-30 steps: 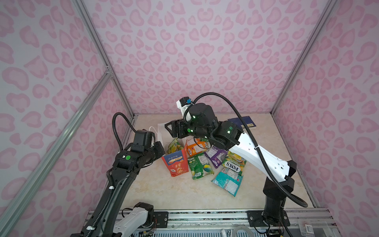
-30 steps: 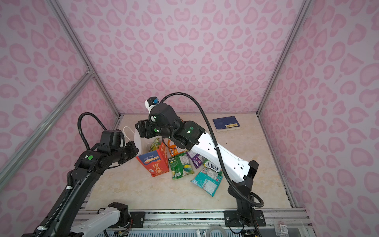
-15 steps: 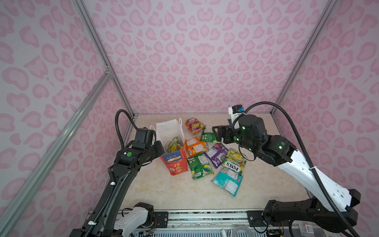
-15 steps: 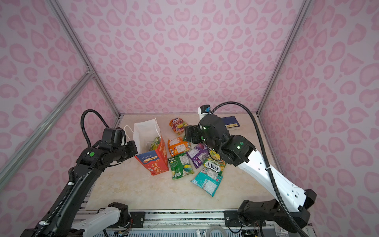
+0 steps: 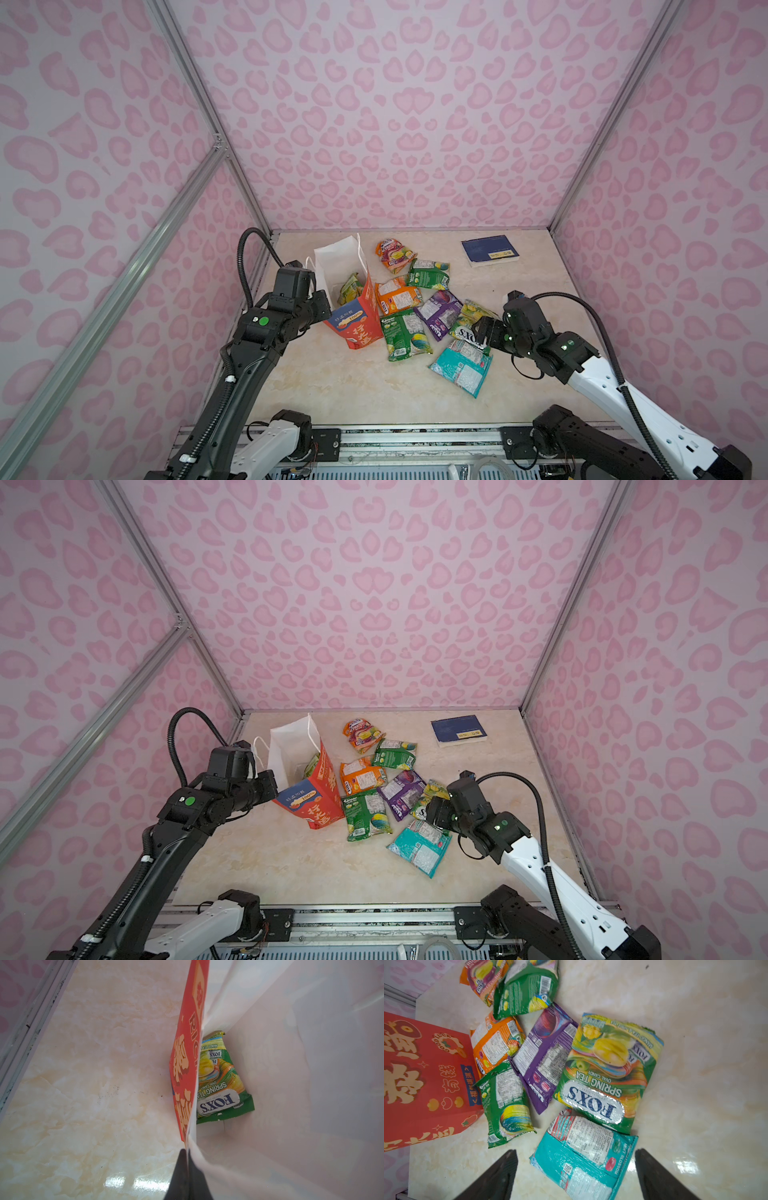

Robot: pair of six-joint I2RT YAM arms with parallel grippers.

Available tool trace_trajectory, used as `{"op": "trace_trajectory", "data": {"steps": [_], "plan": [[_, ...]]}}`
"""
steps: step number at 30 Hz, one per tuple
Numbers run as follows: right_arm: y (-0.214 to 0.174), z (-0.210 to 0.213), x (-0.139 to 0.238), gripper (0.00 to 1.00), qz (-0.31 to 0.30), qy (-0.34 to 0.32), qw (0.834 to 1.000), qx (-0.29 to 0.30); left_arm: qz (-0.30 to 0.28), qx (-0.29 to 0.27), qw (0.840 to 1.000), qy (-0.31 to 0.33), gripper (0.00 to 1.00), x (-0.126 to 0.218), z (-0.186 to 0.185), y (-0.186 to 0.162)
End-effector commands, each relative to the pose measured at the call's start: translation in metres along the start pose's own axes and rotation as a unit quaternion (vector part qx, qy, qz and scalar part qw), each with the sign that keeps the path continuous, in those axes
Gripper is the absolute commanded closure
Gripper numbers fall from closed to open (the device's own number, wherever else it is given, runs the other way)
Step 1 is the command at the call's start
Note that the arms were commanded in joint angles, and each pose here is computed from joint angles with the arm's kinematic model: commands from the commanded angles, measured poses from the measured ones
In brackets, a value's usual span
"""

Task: Place the snacks into the paper bag
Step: 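Move the right gripper back toward the teal Mint Blossom packet, then grasp the teal Mint Blossom packet with the right gripper and lift it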

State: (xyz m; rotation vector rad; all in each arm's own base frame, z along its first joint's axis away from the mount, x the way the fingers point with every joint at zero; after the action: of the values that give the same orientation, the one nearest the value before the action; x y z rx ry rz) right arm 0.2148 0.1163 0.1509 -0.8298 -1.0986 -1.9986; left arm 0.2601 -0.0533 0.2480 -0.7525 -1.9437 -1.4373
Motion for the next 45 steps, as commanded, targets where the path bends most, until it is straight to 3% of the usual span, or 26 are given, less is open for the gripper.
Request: {"op": "trace_trajectory", "data": {"steps": [1,10,20,27,36,45], "plan": [[-0.021,-0.016,-0.014,0.1,0.022,-0.006,0.998,-0.056,-0.015,-0.012,1.0,-0.01,0.97,-0.001,-0.002,0.003],[-0.058,-0.049,-0.039,0.12,0.049,-0.02,0.993,-0.109,-0.024,-0.017,0.999,-0.036,0.97,0.004,-0.002,-0.007],[-0.067,-0.051,-0.058,0.19,0.07,-0.02,0.991,-0.117,-0.05,-0.003,0.997,-0.059,0.97,0.015,-0.001,-0.002],[-0.071,-0.054,-0.067,0.4,0.073,-0.025,0.99,-0.122,-0.049,0.001,0.997,-0.062,0.97,0.014,0.001,-0.002],[-0.07,-0.053,-0.064,0.76,0.06,-0.006,0.989,-0.135,-0.048,0.004,0.997,-0.059,0.97,0.013,0.003,-0.003],[-0.045,-0.031,-0.042,1.0,0.025,0.03,0.993,-0.114,-0.049,0.004,0.997,-0.062,0.97,0.014,0.003,-0.003]]}}
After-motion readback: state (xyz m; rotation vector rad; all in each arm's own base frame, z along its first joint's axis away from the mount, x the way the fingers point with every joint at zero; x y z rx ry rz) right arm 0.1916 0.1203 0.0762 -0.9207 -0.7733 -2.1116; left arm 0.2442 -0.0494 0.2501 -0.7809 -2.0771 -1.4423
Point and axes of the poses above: each gripper's point midway between its finger pads, its own x axis back along the fingers, its own z axis along the line the jaws close on, y = z × x, the point moved 2 cm from there along x, back along the fingers, and after that the axes turned 3 degrees about -x, right-handed, at the moved point
